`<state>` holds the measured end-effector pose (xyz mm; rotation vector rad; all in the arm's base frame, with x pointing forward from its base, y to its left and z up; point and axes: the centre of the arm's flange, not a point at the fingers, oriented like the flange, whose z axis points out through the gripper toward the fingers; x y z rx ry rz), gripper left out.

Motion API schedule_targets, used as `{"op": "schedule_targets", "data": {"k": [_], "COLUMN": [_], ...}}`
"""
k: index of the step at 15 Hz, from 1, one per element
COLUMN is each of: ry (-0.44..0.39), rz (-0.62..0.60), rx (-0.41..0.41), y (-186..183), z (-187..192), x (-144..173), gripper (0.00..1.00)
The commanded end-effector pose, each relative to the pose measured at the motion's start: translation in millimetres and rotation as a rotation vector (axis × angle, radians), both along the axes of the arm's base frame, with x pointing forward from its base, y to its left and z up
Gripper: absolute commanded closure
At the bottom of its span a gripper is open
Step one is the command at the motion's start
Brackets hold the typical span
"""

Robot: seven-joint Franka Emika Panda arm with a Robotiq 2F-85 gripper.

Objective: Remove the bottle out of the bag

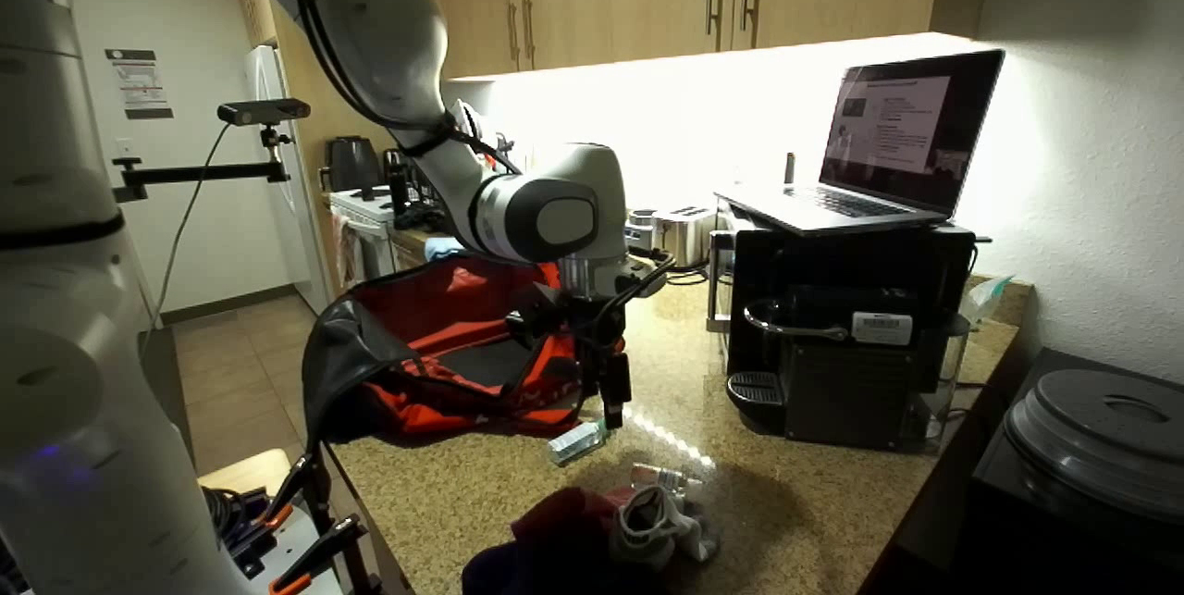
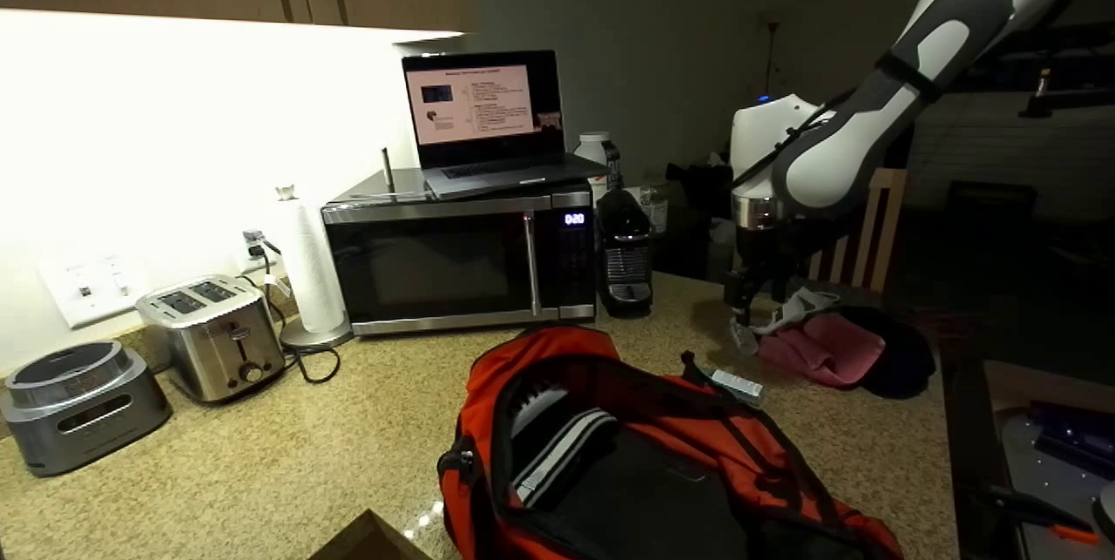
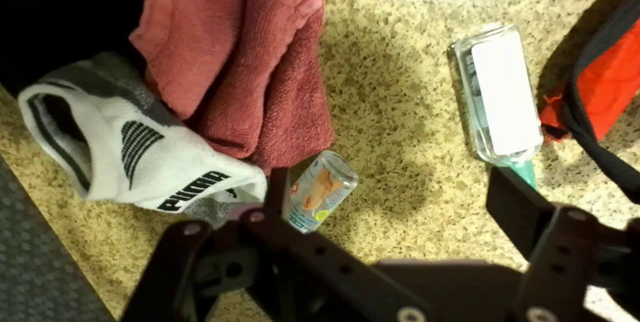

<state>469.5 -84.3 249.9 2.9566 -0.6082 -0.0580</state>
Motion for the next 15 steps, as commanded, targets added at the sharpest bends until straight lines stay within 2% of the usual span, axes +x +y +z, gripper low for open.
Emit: {"op": "schedule_targets", "data": {"k": [1,5,15], "ry": [0.008,0.009,0.021], "rz": [0.112,0.194,0.306], "rx": [0.033,0.08,0.194], "y": [5,16,24], "z": [1,0,-15], "x": [3,7,8], "gripper": [0.0,0.0,0.0]}}
